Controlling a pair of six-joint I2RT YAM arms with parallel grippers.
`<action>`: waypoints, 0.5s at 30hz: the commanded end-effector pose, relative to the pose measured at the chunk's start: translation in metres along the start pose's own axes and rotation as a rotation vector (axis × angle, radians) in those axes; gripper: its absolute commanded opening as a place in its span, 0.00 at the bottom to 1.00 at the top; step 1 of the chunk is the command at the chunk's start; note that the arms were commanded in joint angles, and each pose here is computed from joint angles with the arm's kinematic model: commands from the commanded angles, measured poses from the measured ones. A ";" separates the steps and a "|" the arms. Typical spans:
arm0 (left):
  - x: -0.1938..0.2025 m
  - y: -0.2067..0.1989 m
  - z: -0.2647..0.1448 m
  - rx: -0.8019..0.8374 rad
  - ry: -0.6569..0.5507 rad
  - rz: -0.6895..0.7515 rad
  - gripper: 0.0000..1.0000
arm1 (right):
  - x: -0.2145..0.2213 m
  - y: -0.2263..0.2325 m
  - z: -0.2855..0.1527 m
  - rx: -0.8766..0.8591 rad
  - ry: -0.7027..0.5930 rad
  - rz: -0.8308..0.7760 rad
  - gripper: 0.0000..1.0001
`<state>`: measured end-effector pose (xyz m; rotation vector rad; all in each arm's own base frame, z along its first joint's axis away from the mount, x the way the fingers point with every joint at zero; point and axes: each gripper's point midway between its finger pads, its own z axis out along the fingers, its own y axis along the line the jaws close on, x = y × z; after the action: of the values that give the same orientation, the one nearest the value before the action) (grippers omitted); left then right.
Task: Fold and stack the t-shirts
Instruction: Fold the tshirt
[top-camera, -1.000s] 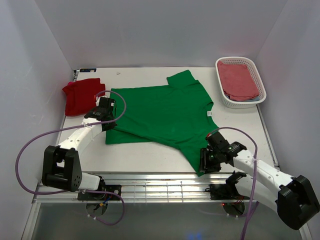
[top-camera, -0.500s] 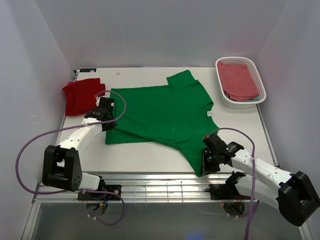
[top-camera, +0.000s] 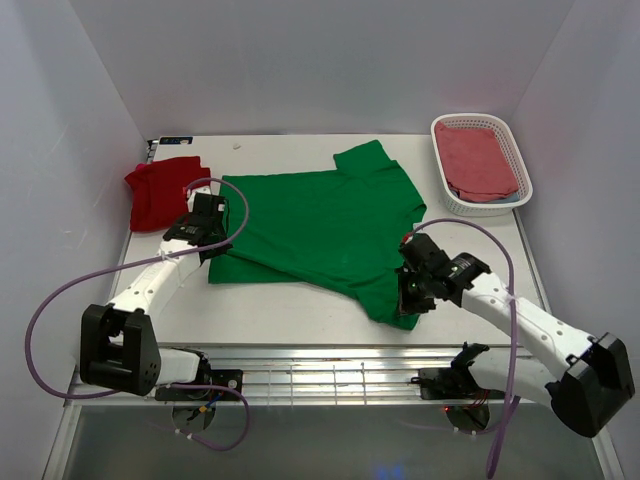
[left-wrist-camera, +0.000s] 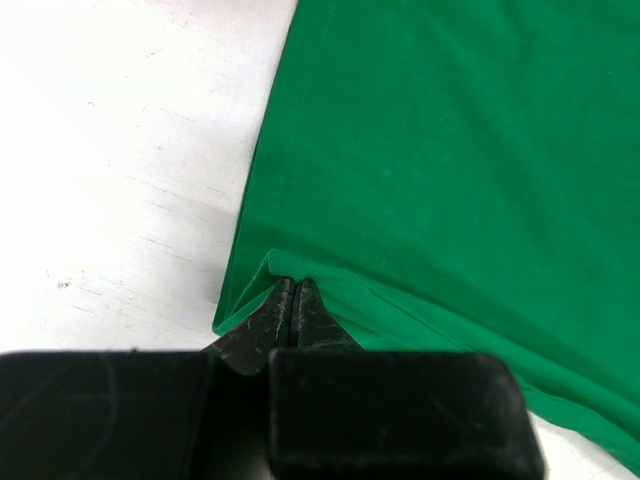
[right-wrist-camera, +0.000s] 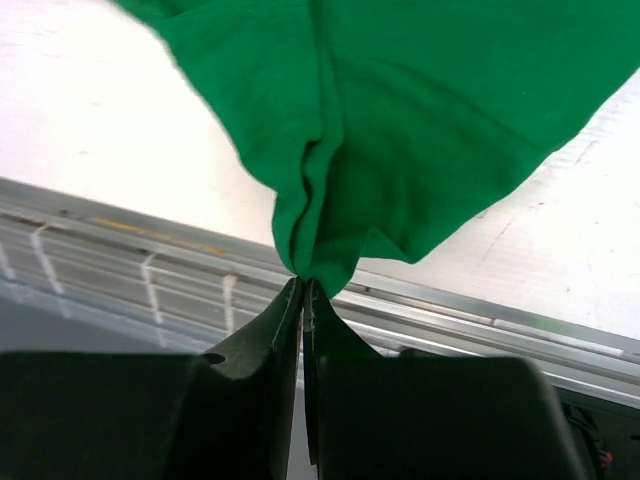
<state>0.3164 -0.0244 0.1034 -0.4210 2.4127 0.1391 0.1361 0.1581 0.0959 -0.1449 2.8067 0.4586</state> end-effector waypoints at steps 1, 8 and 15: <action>-0.022 0.003 -0.012 -0.008 -0.072 -0.039 0.01 | -0.022 -0.004 0.008 0.061 -0.042 -0.076 0.08; -0.021 -0.001 -0.010 0.000 -0.063 -0.060 0.01 | -0.091 0.003 0.012 0.201 -0.125 -0.168 0.08; -0.040 -0.006 -0.015 0.010 -0.100 -0.077 0.01 | -0.175 0.024 -0.001 0.274 -0.229 -0.250 0.08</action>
<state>0.3227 -0.0256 0.1142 -0.4609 2.3780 0.1207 0.2661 0.1929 0.1378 -0.3128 2.6317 0.1313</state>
